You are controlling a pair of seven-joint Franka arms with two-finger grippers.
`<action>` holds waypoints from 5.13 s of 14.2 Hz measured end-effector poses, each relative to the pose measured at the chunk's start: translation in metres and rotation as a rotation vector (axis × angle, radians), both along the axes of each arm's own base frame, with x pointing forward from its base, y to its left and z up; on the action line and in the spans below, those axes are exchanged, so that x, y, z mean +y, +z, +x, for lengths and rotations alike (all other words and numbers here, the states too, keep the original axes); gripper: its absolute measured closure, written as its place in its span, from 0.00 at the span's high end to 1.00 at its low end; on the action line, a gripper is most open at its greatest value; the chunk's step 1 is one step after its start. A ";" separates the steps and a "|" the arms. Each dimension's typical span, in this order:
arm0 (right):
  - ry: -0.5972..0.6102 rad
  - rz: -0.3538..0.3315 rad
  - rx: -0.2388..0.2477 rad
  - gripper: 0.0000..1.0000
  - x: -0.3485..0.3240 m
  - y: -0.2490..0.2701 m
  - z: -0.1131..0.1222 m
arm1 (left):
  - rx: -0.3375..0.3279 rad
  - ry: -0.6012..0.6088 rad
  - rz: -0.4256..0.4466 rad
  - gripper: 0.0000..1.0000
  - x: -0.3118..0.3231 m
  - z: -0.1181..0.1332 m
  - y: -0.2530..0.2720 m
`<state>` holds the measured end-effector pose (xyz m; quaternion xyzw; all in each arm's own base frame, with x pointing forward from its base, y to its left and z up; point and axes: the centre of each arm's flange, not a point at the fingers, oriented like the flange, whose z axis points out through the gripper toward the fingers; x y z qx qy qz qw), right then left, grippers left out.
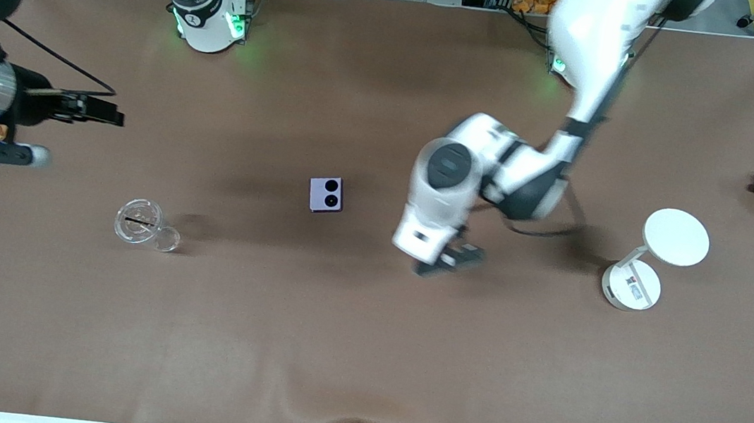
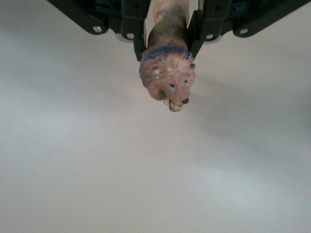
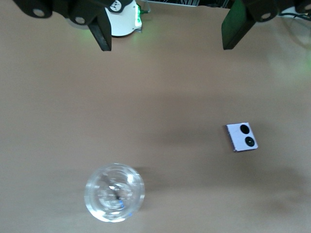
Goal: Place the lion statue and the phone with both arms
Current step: 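Carry the lion toward the lamp while the right gripper reaches the phone, then grasp the white phone with the right gripper while the left gripper lowers, then set the lion statue down beside the lamp and open the left gripper, then raise the left gripper away while the right gripper carries the phone, then lower the phone beside the glass cup and open the right gripper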
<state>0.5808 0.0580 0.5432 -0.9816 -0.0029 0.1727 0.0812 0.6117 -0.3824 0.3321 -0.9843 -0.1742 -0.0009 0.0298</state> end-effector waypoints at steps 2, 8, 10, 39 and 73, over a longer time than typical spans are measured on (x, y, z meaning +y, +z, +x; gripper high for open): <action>0.006 -0.013 0.009 1.00 0.034 -0.024 0.010 | 0.045 -0.012 0.023 0.37 0.051 0.020 0.004; 0.067 -0.053 -0.030 1.00 0.177 -0.112 0.018 | 0.145 -0.107 0.037 0.37 0.165 0.049 -0.030; 0.098 -0.052 -0.058 1.00 0.212 -0.147 0.010 | 0.177 -0.163 0.048 0.37 0.206 0.055 -0.044; 0.087 -0.035 -0.271 1.00 0.318 -0.369 -0.112 | 0.136 -0.280 0.090 0.99 0.216 0.055 -0.129; -0.117 -0.172 -0.253 0.85 0.121 -0.358 0.014 | 0.065 -0.448 -0.029 1.00 0.335 -0.084 0.302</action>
